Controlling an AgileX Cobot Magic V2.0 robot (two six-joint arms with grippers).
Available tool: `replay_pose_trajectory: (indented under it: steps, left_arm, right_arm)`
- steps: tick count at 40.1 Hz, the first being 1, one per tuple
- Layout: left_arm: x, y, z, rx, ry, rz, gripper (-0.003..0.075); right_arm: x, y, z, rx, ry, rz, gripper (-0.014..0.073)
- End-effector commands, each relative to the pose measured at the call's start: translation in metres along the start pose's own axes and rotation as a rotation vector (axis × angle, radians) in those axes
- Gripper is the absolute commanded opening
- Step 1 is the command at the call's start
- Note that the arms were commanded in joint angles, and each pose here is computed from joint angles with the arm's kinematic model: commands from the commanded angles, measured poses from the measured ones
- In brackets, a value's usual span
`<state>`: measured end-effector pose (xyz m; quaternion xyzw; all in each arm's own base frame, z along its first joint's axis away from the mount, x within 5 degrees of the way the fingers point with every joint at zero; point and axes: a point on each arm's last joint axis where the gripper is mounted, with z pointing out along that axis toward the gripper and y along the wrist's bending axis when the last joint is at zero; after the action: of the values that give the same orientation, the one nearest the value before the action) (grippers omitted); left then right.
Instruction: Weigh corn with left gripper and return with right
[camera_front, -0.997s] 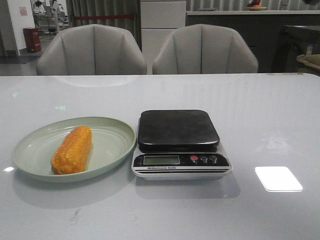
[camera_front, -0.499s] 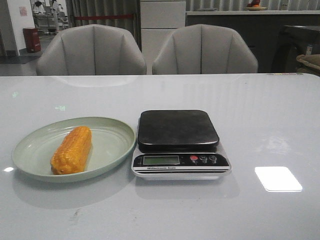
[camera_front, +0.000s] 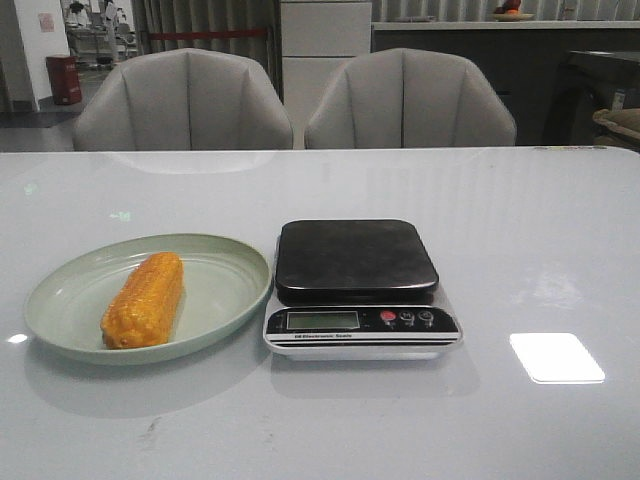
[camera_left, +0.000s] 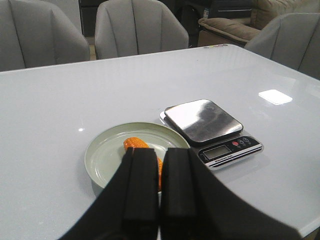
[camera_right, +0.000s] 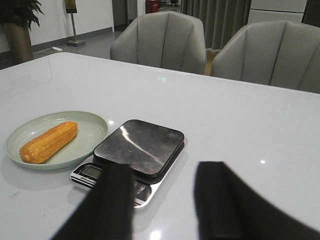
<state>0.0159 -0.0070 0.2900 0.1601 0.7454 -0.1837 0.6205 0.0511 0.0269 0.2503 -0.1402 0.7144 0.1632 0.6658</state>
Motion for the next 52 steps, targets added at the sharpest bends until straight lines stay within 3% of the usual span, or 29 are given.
replay_pose_trajectory:
  steps: [1,5,29,36,44,52]
  left_arm:
    - [-0.014,-0.002,-0.002,0.013,-0.090,-0.009,0.0113]
    - [-0.014,-0.002,-0.002,0.013,-0.090,-0.009,0.0113]
    - [-0.009,-0.001,0.002,0.010,-0.084,-0.006,0.0113]
    - [0.001,0.004,0.017,-0.121,-0.207,0.023,0.0113]
    - [0.038,0.016,0.032,-0.302,-0.287,0.064,0.0113]
    - [0.066,0.024,0.044,-0.375,-0.320,0.073,0.0113]
  right_arm:
    - [-0.016,-0.002,-0.001,0.028,-0.098,-0.003,0.0139]
    - [-0.016,-0.002,-0.001,0.027,-0.094,-0.003,0.0209]
    - [-0.015,-0.002,-0.001,0.026,-0.091,-0.003,0.0209]
    - [-0.015,-0.002,-0.001,0.026,-0.091,-0.003,0.0209]
    - [-0.015,-0.002,-0.001,0.026,-0.091,-0.003,0.0209]
    - [-0.015,-0.002,-0.001,0.026,-0.090,-0.003,0.0209]
